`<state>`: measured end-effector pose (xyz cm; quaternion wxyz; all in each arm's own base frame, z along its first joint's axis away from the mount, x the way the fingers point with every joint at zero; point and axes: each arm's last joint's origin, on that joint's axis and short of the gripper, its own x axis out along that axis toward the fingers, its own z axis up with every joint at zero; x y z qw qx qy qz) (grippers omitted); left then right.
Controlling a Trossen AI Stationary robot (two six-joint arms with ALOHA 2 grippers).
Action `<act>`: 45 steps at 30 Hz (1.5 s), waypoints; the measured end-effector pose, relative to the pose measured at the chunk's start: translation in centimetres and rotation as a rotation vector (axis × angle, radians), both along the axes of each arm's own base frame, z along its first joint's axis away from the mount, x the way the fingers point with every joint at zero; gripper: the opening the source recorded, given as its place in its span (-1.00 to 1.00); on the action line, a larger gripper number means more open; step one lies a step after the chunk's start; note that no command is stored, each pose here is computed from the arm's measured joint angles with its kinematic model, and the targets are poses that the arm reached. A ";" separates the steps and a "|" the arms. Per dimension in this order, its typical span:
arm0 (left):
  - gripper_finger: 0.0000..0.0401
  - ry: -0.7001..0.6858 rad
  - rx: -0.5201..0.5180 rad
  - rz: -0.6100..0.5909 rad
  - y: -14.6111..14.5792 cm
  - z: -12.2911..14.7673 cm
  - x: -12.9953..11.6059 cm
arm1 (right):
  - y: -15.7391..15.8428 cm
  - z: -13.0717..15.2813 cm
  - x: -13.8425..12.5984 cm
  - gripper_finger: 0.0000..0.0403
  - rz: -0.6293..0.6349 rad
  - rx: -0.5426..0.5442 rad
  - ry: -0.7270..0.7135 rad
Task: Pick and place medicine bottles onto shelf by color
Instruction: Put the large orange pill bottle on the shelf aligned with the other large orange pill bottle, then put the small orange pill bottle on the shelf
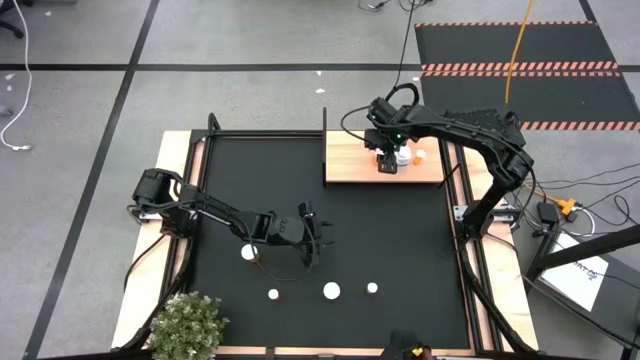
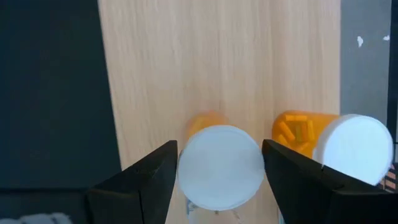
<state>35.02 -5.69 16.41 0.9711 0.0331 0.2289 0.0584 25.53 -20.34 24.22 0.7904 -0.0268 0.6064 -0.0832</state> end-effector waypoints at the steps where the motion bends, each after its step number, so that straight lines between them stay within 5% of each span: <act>1: 0.25 0.000 0.000 0.000 0.0 0.0 0.0 | -0.1 0.0 -0.1 0.14 -0.003 -0.001 0.000; 20: 0.25 -0.001 -0.003 0.002 0.0 0.0 0.0 | 1.8 1.3 1.0 0.15 -0.056 -0.009 -0.079; 30: 0.25 -0.011 -0.019 0.001 -0.3 0.2 0.1 | 11.4 8.8 0.3 0.15 -0.053 -0.165 -0.318; 34: 0.25 -0.029 -0.016 -0.034 -1.3 0.9 0.4 | 16.2 10.4 -1.3 0.15 -0.073 -0.142 -0.459; 45: 0.25 0.073 0.069 -0.146 -4.5 6.0 2.5 | 25.4 3.5 -5.4 0.15 -0.047 -0.038 -0.732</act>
